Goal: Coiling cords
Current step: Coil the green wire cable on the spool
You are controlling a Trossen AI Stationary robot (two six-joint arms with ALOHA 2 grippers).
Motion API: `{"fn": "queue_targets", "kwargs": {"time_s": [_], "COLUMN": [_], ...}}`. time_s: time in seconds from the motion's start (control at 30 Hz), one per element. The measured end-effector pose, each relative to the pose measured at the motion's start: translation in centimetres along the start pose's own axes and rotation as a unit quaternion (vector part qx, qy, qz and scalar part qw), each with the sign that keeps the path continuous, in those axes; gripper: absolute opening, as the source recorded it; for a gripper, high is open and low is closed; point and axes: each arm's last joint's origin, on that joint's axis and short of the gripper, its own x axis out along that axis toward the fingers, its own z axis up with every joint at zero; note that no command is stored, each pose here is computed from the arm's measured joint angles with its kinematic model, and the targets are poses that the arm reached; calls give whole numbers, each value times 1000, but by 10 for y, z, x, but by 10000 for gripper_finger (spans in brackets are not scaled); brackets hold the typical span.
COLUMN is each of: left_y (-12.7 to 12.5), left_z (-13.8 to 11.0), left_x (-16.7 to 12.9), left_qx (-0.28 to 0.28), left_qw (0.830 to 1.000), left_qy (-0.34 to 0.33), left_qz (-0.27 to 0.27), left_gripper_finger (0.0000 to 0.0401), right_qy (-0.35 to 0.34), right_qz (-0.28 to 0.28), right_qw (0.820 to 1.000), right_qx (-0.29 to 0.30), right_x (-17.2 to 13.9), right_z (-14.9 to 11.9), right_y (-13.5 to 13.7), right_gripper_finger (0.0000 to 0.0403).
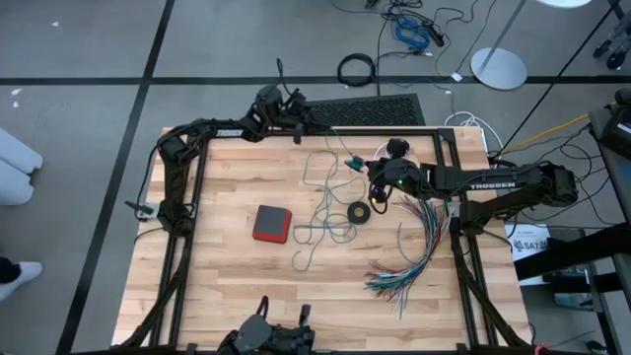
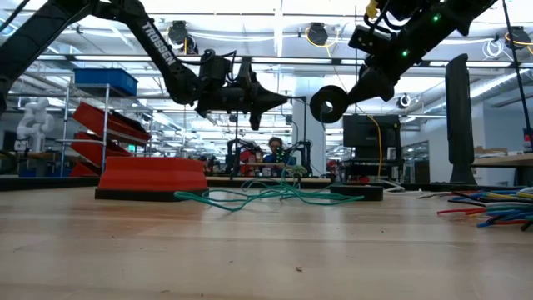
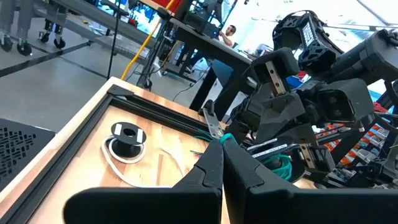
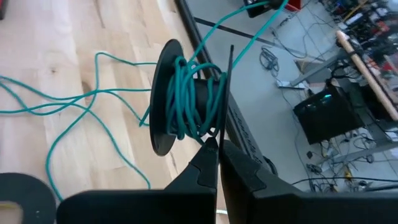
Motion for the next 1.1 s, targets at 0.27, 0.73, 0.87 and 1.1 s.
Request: {"fn": "queue_targets", "kwargs": {"time_s": [0.27, 0.73, 0.87, 1.1], "left_y": [0, -38, -48, -65], "left_z": [1, 20, 13, 4], "left_x": [-1, 12, 28, 47], "left_qx": [-16, 2, -8, -10], "left_qw": [1000, 1000, 1000, 1000], "left_qy": [1, -5, 2, 5], "left_qz": [-2, -21, -20, -20], "left_gripper_finger": [0, 0, 0, 0], "right_qy": [5, 21, 4, 1], "right_qz": [8, -54, -76, -118], "right_qw": [1000, 997, 995, 990], "right_qx": [-8, 45, 70, 81], "right_x": [0, 3, 9, 29], "right_z": [-1, -3, 0, 2], "right_y": [1, -8, -14, -14], "right_gripper_finger": [0, 0, 0, 0]}}
